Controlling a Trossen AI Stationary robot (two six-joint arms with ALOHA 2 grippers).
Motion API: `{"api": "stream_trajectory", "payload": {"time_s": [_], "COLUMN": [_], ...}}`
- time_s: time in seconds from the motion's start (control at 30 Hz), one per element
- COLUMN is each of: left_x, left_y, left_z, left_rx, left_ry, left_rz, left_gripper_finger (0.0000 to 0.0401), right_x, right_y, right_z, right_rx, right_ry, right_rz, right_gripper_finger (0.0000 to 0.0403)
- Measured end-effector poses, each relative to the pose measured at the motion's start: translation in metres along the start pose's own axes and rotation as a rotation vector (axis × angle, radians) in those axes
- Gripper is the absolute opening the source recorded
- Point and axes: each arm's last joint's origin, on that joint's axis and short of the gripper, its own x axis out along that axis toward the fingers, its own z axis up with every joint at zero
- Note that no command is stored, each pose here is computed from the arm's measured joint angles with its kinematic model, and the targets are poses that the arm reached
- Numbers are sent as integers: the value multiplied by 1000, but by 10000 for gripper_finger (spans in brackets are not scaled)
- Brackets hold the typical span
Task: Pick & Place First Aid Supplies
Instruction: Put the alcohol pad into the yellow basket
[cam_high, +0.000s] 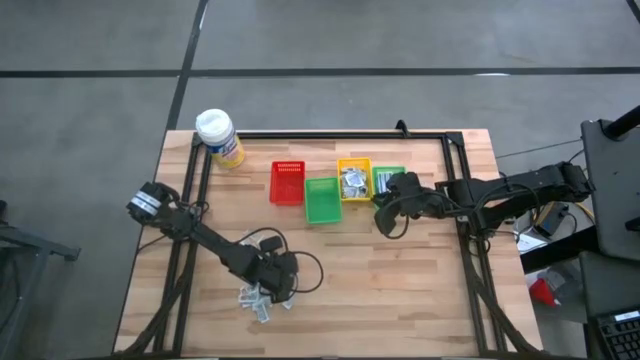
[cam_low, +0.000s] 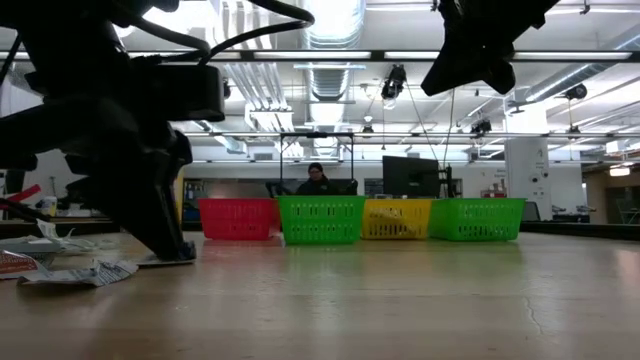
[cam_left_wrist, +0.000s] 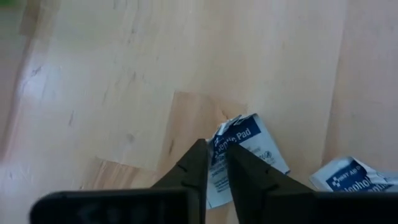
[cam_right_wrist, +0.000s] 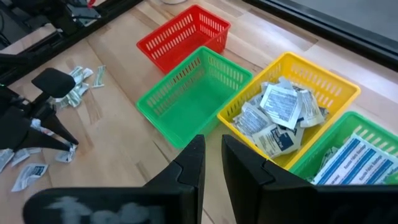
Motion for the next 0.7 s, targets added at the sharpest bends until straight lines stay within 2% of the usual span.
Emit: {"api": "stream_trajectory", "payload": {"time_s": [0.2, 0.5, 0.7], "left_x": [3, -2, -22], "left_y": [7, 17, 26], "left_z": [5, 14, 28], "left_rx": [-25, -67, -117], "left_ry": [-3, -26, -128], "left_rz": [14, 15, -11], "left_gripper_finger": [6, 1, 0], "right_x": [0, 0, 0], "right_y": [0, 0, 1], "right_z": [0, 0, -1], "right_rx": [0, 1, 0], "right_ry": [0, 0, 32], "right_rz": [0, 1, 39], "right_gripper_finger": [52, 52, 52]}}
